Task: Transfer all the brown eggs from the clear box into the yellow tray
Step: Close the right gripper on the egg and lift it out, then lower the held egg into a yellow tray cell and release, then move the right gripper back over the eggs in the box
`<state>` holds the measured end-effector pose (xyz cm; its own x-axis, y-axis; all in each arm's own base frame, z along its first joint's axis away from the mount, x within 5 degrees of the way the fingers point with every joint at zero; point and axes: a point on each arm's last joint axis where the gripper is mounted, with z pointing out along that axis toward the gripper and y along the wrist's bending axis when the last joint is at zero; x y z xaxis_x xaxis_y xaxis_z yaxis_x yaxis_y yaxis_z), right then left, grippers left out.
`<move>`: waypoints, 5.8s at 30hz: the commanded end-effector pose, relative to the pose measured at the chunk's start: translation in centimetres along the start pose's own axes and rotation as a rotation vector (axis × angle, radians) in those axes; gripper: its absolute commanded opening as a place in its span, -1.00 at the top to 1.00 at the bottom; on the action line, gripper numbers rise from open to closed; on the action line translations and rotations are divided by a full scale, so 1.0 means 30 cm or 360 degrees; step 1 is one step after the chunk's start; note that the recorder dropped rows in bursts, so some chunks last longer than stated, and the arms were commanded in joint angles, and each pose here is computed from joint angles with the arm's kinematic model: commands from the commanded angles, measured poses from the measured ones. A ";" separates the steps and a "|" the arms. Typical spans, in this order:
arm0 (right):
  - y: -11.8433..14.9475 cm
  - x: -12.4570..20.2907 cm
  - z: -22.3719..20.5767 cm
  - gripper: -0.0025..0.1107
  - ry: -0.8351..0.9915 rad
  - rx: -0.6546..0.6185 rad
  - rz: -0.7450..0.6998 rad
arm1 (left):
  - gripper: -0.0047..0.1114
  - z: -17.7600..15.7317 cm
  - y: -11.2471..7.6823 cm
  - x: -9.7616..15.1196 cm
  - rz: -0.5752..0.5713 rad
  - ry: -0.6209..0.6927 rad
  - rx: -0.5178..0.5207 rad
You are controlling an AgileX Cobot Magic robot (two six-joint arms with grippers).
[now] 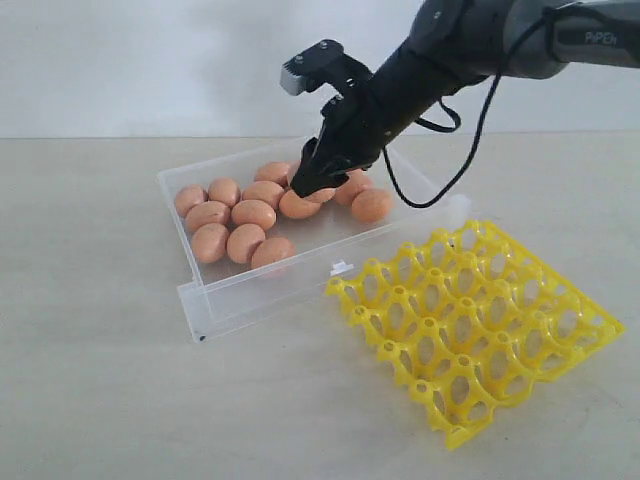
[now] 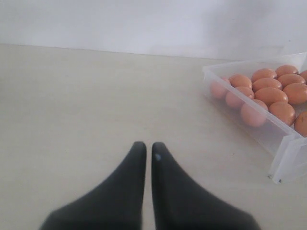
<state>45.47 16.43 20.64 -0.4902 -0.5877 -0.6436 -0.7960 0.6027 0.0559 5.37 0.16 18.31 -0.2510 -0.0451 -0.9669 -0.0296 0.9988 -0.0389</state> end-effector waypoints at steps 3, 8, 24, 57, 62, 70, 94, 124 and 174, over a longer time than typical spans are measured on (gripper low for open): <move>0.006 0.102 -0.173 0.96 -0.0449 0.0112 0.0309 | 0.85 0.000 0.000 0.001 -0.0007 -0.0007 -0.0003; 0.161 0.223 -0.270 0.96 -0.0717 0.0177 0.0177 | 0.85 0.000 0.000 0.001 -0.0007 -0.0007 -0.0003; 0.170 0.400 -0.239 0.96 -0.0346 0.0462 0.0233 | 0.85 0.000 0.000 0.001 -0.0007 -0.0007 -0.0003; -0.167 0.500 -0.458 0.96 -0.1542 -0.0142 0.1077 | 0.85 0.000 0.000 0.001 -0.0007 -0.0007 -0.0003; -0.092 0.616 -0.309 0.96 -0.0908 -0.0404 0.0725 | 0.85 0.000 0.000 0.001 -0.0007 -0.0007 -0.0003; 0.091 0.472 -0.108 0.96 -0.0746 -0.0515 0.0321 | 0.85 0.000 0.000 0.001 -0.0007 -0.0007 -0.0003; 0.083 0.497 -0.061 0.89 -0.0502 -0.0302 0.0233 | 0.85 0.000 0.000 0.001 -0.0007 -0.0007 -0.0003; 0.098 0.505 -0.050 0.13 -0.0519 -0.0407 0.0240 | 0.85 0.000 0.000 0.001 -0.0007 -0.0007 -0.0003; 0.251 -0.043 -0.364 0.96 -0.0626 0.1078 -0.0185 | 0.85 0.000 0.000 0.001 -0.0007 -0.0008 -0.0003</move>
<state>34.84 18.41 29.03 -0.1124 -0.4659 -0.8777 -0.6976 0.6660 -0.2642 5.37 0.16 18.31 -0.2510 -0.0451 -0.9669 -0.0296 0.9988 -0.0389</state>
